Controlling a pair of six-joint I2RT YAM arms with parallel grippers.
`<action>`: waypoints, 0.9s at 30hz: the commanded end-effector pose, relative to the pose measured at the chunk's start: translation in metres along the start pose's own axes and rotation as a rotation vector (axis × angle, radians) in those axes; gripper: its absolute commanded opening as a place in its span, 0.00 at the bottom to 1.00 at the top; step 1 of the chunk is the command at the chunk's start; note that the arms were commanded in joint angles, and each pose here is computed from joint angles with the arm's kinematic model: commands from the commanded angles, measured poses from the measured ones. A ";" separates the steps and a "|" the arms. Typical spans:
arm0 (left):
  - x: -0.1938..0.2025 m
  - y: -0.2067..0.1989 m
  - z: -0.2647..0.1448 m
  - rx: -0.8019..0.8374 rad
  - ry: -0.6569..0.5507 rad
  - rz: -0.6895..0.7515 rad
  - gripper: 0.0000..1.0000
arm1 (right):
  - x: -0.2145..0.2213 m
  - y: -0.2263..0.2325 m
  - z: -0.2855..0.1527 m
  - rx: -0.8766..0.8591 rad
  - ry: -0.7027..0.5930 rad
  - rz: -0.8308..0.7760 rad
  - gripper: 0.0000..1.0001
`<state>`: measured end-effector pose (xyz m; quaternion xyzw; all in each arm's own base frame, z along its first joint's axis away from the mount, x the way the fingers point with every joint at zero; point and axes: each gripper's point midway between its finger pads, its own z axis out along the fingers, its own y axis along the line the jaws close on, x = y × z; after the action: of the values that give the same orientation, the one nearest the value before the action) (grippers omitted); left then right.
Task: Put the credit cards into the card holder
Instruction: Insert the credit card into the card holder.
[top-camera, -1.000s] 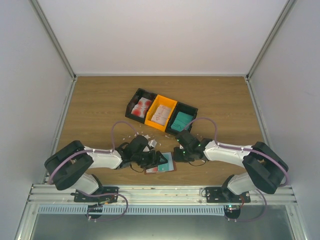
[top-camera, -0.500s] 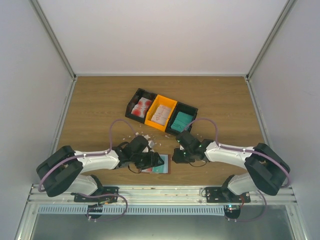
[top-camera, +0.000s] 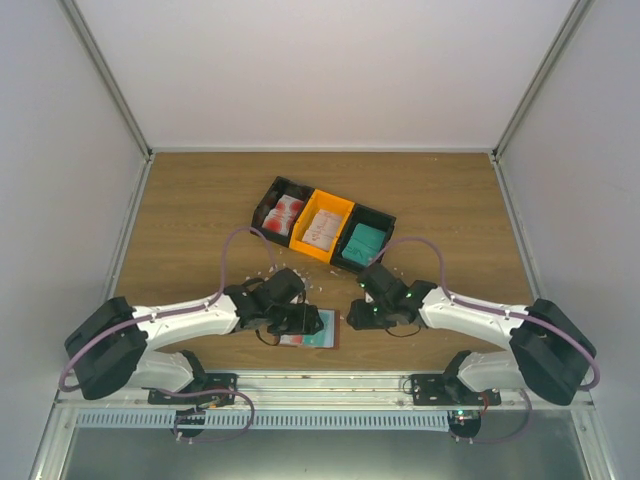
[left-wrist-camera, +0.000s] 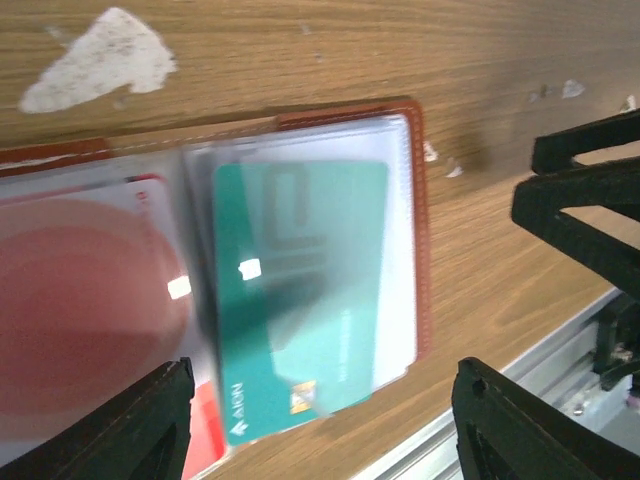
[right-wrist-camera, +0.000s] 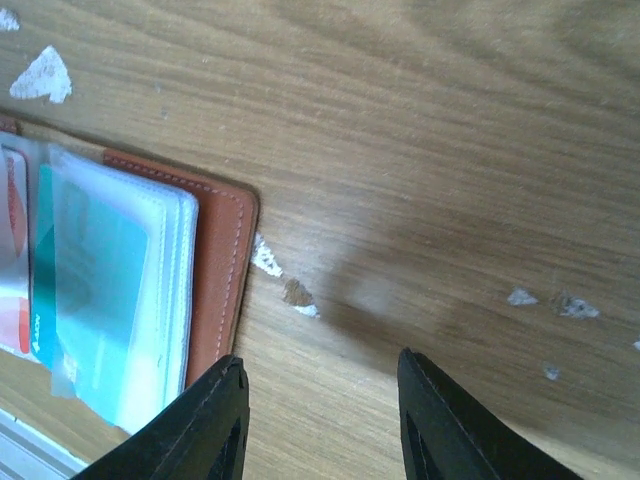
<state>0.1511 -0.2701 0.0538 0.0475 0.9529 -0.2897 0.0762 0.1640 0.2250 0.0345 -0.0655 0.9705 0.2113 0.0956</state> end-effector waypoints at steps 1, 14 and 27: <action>0.004 0.016 -0.010 -0.078 -0.019 0.006 0.67 | 0.007 0.013 -0.001 -0.028 0.023 -0.044 0.42; 0.014 0.033 0.013 -0.108 0.030 -0.026 0.42 | 0.027 0.040 0.019 -0.080 0.114 -0.091 0.27; 0.022 0.026 0.024 -0.039 0.071 -0.012 0.26 | 0.029 0.039 0.028 -0.075 0.140 -0.098 0.15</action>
<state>0.1440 -0.2620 0.0230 0.0401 0.9623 -0.2640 0.0515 0.1330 0.2623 0.0183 -0.1213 0.9641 0.2337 0.0341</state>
